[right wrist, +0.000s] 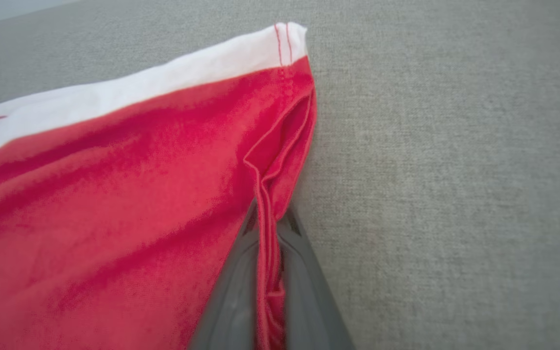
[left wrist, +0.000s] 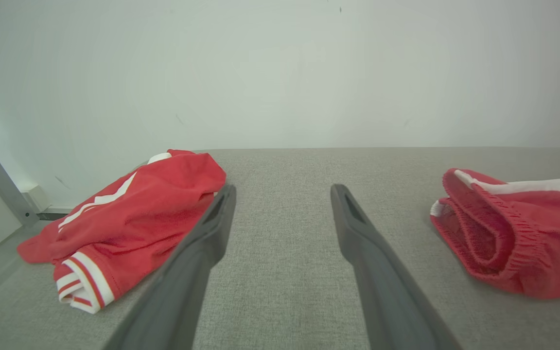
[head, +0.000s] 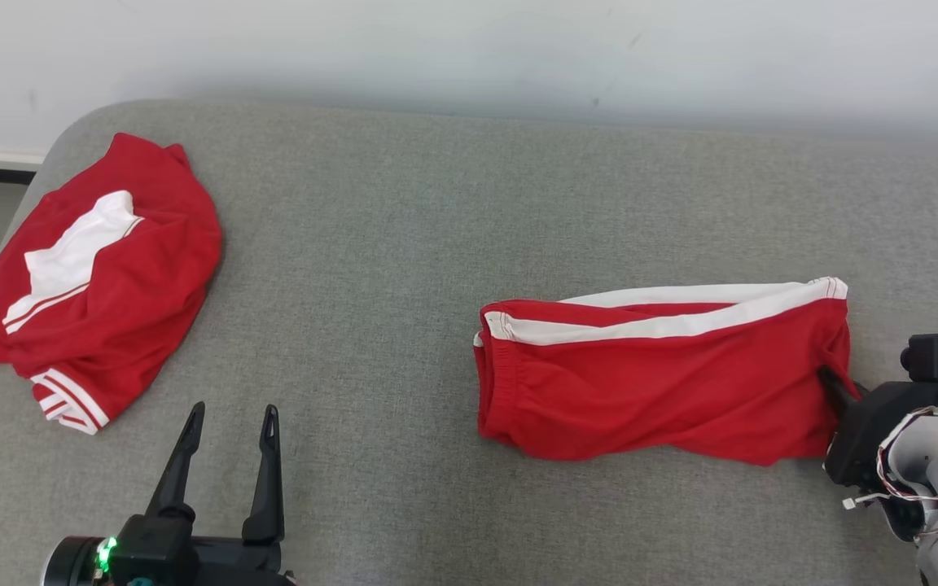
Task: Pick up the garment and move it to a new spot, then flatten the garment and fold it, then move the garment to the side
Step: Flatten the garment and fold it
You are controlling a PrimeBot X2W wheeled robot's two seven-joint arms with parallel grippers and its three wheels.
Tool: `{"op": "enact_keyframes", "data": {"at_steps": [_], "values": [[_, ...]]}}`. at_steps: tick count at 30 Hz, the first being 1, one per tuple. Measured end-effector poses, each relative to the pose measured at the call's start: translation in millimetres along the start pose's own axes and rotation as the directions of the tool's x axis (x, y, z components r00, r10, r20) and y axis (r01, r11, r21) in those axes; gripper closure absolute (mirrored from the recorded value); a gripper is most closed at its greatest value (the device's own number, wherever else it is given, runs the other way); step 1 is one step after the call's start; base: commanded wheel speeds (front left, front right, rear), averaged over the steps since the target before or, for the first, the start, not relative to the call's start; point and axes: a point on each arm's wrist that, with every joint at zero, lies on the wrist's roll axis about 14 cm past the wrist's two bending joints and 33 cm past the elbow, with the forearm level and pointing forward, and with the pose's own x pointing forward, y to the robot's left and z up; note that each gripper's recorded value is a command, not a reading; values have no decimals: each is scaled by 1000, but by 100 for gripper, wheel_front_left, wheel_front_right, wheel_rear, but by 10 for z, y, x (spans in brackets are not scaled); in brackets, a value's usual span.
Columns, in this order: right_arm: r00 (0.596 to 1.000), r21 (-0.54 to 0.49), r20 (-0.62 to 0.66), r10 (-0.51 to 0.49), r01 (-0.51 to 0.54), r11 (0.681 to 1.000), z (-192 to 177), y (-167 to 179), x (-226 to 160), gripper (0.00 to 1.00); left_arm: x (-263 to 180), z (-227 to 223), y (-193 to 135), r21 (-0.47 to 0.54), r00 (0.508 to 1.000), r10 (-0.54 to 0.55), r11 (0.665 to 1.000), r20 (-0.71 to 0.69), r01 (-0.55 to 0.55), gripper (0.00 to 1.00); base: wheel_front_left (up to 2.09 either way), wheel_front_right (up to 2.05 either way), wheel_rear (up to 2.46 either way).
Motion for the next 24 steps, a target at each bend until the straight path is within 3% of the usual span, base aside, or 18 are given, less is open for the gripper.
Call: {"op": "enact_keyframes", "data": {"at_steps": [7, 10, 18, 24], "values": [[990, -5, 25, -139, 139, 990, 64, -600, -286, 100, 1, 36, -68, -3, 1000, -21, 1000, 12, 21, 0, 0, 0, 0], [987, -1, 56, -151, 152, 988, 150, -664, -361, 100, -10, 33, -86, -2, 1000, -27, 1000, 12, 27, 0, 0, 0, 0], [981, -33, 188, -45, 52, 998, 517, -348, -491, 100, -32, 24, -172, -4, 998, -54, 999, 10, 54, 0, 0, 0, 0], [966, -52, 238, 106, -96, 994, 645, 188, -577, 100, -32, 46, -240, -7, 997, -74, 997, 18, 74, 0, 0, 0, 0]]}}
